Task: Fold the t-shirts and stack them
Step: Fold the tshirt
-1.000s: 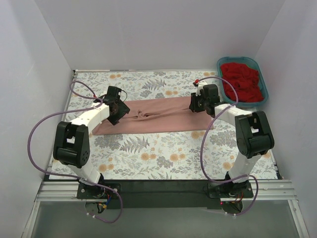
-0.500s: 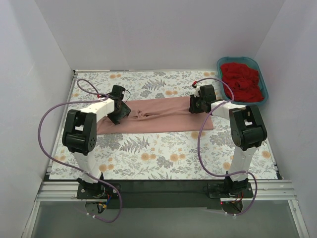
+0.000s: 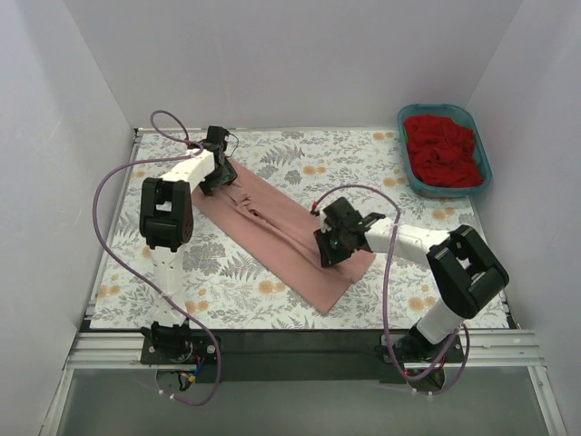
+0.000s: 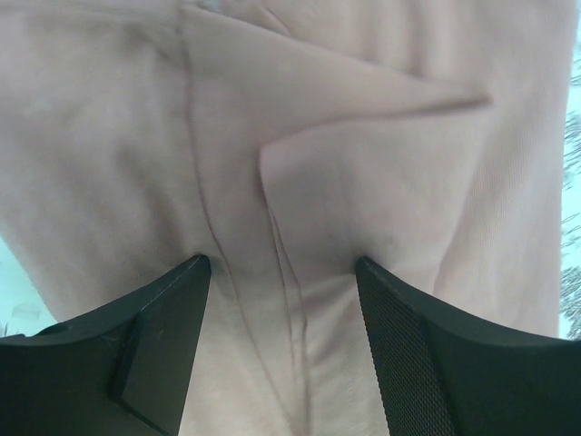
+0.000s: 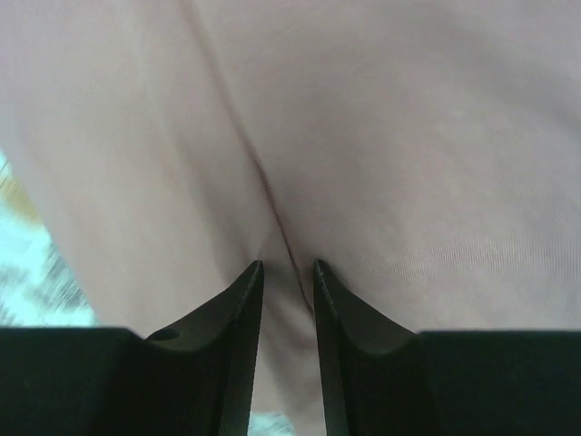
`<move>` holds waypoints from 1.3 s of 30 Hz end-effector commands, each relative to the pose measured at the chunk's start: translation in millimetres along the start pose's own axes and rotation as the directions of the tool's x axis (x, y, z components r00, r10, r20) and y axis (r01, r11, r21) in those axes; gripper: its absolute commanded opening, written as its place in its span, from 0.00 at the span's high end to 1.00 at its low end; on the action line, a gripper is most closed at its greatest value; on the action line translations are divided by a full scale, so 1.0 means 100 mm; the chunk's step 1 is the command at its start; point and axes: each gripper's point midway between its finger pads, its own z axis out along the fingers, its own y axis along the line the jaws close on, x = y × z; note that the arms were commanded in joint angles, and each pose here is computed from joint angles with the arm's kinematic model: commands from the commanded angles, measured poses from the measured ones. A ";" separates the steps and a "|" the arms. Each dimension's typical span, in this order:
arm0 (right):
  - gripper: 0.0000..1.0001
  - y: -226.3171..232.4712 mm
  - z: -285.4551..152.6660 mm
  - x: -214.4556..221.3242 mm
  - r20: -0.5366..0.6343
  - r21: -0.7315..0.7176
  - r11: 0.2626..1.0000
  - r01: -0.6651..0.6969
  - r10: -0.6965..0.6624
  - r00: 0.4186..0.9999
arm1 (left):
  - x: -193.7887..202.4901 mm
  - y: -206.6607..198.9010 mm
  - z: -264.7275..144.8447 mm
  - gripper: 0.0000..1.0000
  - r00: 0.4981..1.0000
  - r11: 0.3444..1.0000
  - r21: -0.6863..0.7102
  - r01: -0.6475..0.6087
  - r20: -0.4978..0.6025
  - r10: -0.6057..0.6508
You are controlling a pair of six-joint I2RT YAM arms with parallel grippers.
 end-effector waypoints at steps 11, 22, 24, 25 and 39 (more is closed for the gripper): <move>0.62 1.39 -0.24 0.57 -0.248 -0.274 0.939 0.206 -0.276 0.929 | -0.18 -0.68 0.44 0.31 0.965 0.952 0.162 -0.260 0.074 0.251; 0.48 1.30 -0.57 -0.05 -0.020 -0.161 0.943 0.290 -0.297 0.955 | -0.66 -1.03 -0.59 0.16 0.959 0.937 0.293 -0.192 0.258 0.116; 0.48 1.25 -0.52 -0.12 -0.016 -0.127 0.945 0.302 -0.307 0.952 | -0.75 -1.02 -0.95 0.16 0.960 0.933 0.332 -0.138 0.275 0.045; 0.48 1.22 -0.51 -0.15 -0.009 -0.111 0.946 0.304 -0.307 0.952 | -0.69 -0.96 -0.99 0.16 0.964 0.937 0.326 -0.125 0.262 0.037; 0.37 1.30 -0.22 -0.22 0.018 -0.047 0.907 0.418 -0.418 0.908 | 0.20 0.26 -1.71 0.14 0.980 0.967 0.250 0.041 0.177 -0.088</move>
